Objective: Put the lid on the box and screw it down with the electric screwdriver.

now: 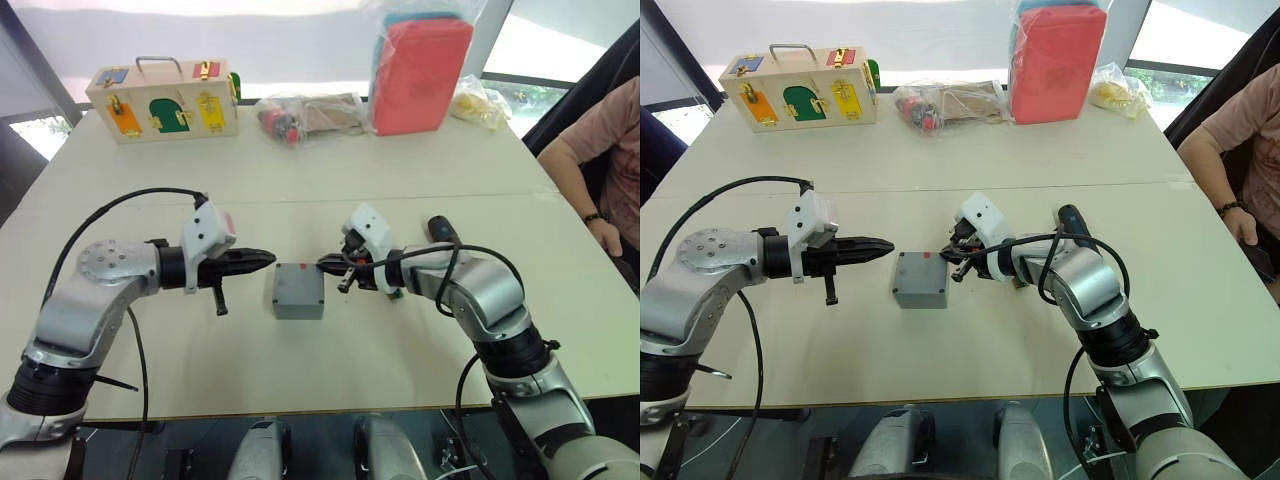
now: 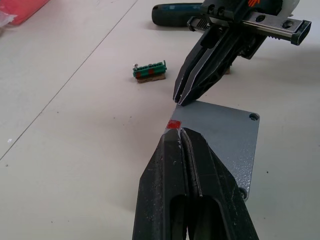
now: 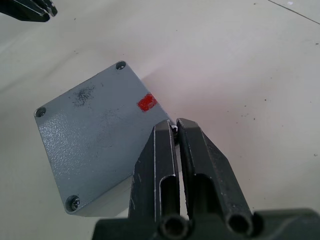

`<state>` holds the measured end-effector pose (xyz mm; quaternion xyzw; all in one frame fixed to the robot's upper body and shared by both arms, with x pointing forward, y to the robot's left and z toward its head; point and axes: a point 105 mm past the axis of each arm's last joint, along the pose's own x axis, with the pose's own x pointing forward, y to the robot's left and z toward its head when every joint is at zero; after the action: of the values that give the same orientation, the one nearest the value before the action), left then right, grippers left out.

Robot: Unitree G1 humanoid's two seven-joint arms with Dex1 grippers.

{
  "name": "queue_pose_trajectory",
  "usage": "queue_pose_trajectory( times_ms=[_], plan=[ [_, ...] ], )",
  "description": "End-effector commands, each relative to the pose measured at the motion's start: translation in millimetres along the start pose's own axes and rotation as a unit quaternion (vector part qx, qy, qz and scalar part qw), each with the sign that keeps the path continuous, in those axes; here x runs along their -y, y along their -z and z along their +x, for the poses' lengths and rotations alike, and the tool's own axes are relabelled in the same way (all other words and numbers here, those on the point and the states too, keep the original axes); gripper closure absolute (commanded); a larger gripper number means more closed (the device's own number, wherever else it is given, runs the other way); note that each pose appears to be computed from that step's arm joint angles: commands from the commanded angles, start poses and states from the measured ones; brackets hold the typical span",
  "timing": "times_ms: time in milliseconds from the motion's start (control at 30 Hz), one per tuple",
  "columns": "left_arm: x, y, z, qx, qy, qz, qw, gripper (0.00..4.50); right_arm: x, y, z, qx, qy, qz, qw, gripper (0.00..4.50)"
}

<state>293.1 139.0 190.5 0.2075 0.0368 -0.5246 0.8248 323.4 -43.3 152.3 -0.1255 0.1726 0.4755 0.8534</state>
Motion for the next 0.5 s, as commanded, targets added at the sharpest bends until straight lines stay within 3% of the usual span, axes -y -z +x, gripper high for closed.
queue_pose_trajectory(
  times_ms=[33,133,233,333,367,500],
  plan=[
    [2,-9,-3,0.007,-0.001,0.018,1.0,4.5,-3,1,-1,0.001,-0.007,-0.004,1.0,3.86],
    [2,-9,-3,0.007,-0.001,0.017,1.0,4.5,-3,0,-4,0.004,-0.008,-0.006,1.0,2.8],
    [3,-9,-2,0.008,0.001,0.015,1.0,4.5,-1,-6,-9,0.011,-0.002,-0.015,1.0,1.39],
    [5,-11,0,0.011,0.008,0.014,1.0,4.5,5,-15,-19,0.016,0.013,-0.03,0.999,0.26],
    [6,-12,0,0.012,0.01,0.014,1.0,4.5,7,-16,-22,0.016,0.017,-0.033,0.999,0.06],
    [6,-20,1,0.025,0.02,0.018,0.999,4.5,29,-22,-55,-0.021,0.072,-0.04,0.996,0.06]
  ],
)
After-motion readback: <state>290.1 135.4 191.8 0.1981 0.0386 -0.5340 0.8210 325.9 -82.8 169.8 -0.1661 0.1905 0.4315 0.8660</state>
